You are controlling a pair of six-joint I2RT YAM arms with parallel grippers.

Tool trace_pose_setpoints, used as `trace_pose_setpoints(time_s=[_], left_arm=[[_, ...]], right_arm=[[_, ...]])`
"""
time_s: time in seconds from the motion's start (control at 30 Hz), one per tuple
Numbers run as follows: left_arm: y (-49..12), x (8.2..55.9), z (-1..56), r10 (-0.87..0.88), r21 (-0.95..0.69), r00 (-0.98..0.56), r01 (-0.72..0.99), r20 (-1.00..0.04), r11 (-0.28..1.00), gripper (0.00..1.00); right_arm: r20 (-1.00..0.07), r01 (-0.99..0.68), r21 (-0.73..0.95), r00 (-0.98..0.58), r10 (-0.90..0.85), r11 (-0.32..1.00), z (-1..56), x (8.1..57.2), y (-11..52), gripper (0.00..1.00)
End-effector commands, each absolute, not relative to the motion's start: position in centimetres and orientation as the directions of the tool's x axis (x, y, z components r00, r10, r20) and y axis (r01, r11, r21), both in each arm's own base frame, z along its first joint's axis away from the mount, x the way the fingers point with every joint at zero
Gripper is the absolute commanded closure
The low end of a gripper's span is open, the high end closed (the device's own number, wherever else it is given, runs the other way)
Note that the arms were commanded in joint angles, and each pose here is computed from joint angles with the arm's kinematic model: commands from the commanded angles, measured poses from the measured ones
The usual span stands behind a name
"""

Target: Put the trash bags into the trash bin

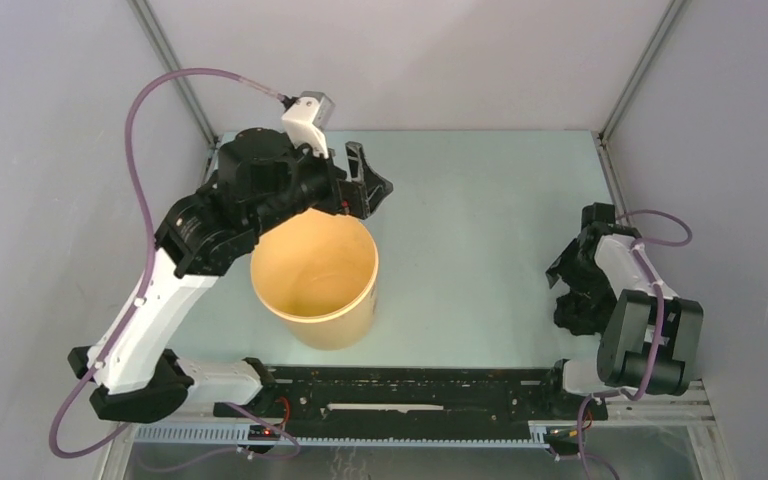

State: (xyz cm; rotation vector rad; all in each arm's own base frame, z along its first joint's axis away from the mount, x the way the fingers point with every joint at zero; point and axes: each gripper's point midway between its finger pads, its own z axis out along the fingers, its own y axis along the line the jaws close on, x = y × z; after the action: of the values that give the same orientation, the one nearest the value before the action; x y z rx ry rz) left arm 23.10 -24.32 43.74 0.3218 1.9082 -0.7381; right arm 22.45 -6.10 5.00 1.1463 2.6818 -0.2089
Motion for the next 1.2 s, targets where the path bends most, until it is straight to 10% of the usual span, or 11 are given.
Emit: trace_pose_setpoints(time_s=[0.0,0.23,0.37,0.8,1.17], left_arm=[[-21.6,23.1,47.3,-0.112,-0.283,-0.325,0.544,-0.939,0.79,0.0],[-17.8,23.5,47.3,-0.157,-0.274,-0.269,0.481,-0.95,0.833,0.0],[-16.8,23.4,47.2,-0.128,-0.231,-0.242,0.466,-0.962,0.854,0.0],[-19.6,22.6,45.1,-0.228,-0.409,-0.389,0.485,-0.893,0.773,0.0],[-22.7,22.6,43.0,-0.429,-0.679,-0.587,0.307,-0.686,0.667,0.03]], right_arm=[[-0.275,0.586,0.113,-0.758,0.592,0.802,5.8,25.3,-2.8,0.26],[-0.193,0.481,0.188,-0.837,0.512,0.856,5.4,25.5,0.5,0.71],[-0.197,0.365,0.244,-0.888,0.415,0.898,6.4,26.4,5.0,0.76],[-0.223,-0.047,0.412,-0.974,0.05,0.91,9.0,23.4,20.7,0.7],[-0.407,-0.314,0.409,-0.903,-0.136,0.857,15.5,20.1,21.1,0.3]])
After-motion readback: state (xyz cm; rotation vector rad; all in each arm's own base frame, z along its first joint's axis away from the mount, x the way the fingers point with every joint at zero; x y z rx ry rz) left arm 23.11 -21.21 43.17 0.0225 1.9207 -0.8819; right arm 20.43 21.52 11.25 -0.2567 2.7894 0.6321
